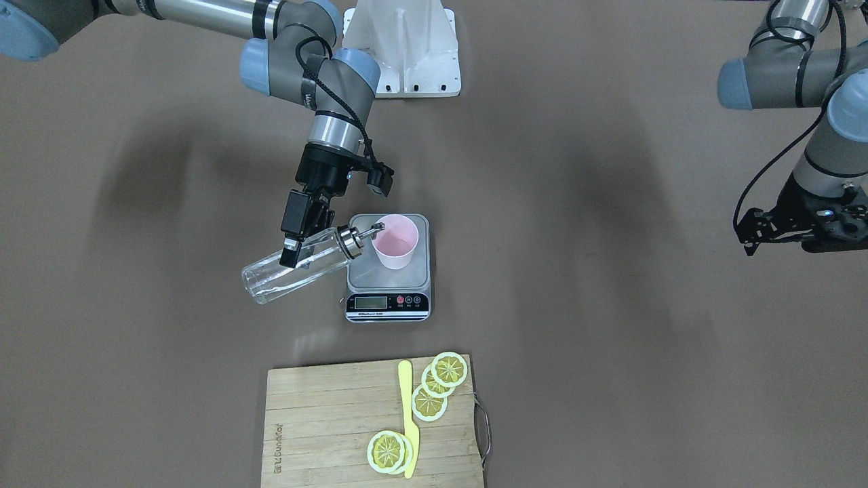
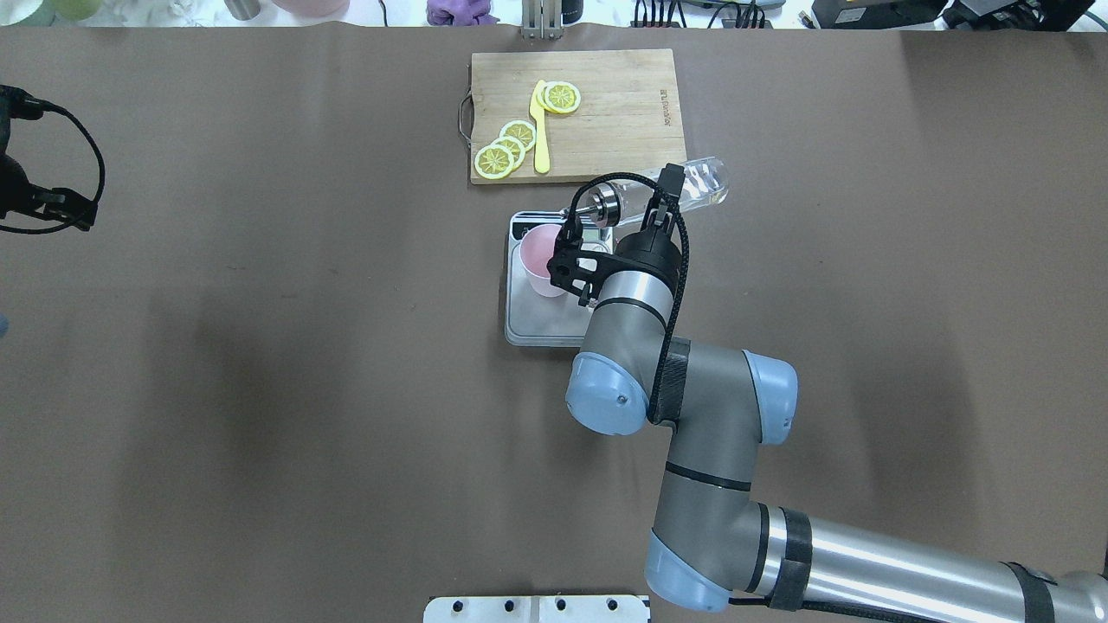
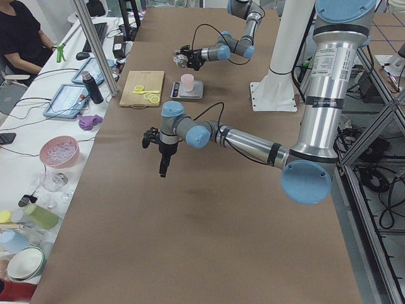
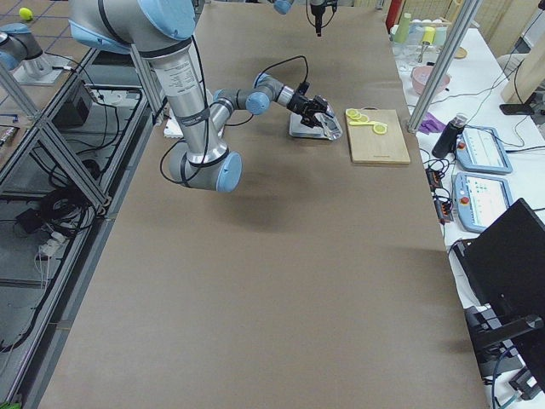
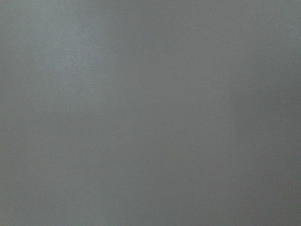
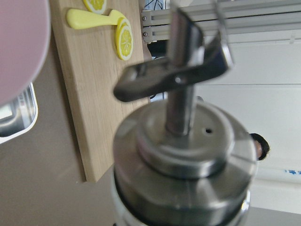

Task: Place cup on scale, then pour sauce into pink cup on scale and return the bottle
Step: 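Tilt the bottle spout down into the pink cup with the right gripper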

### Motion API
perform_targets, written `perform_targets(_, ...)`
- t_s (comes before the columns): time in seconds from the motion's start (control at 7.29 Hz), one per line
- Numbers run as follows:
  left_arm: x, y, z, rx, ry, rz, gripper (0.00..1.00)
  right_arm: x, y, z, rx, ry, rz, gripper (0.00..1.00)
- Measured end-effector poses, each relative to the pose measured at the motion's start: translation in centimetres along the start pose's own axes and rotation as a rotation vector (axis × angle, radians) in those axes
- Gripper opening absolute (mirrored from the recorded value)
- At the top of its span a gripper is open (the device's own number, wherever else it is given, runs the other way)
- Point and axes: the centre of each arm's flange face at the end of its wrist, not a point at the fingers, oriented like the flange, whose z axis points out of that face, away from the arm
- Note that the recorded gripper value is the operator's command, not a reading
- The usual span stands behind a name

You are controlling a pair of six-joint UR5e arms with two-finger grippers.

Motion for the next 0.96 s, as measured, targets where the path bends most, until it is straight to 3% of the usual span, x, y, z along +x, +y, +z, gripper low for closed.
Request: perform_targets(0.96, -0.2, 0.0, 0.3, -0.006, -0.004, -0.001, 0.98, -1.1, 0.5, 0.1, -0.009, 0.122, -0.274, 0.0)
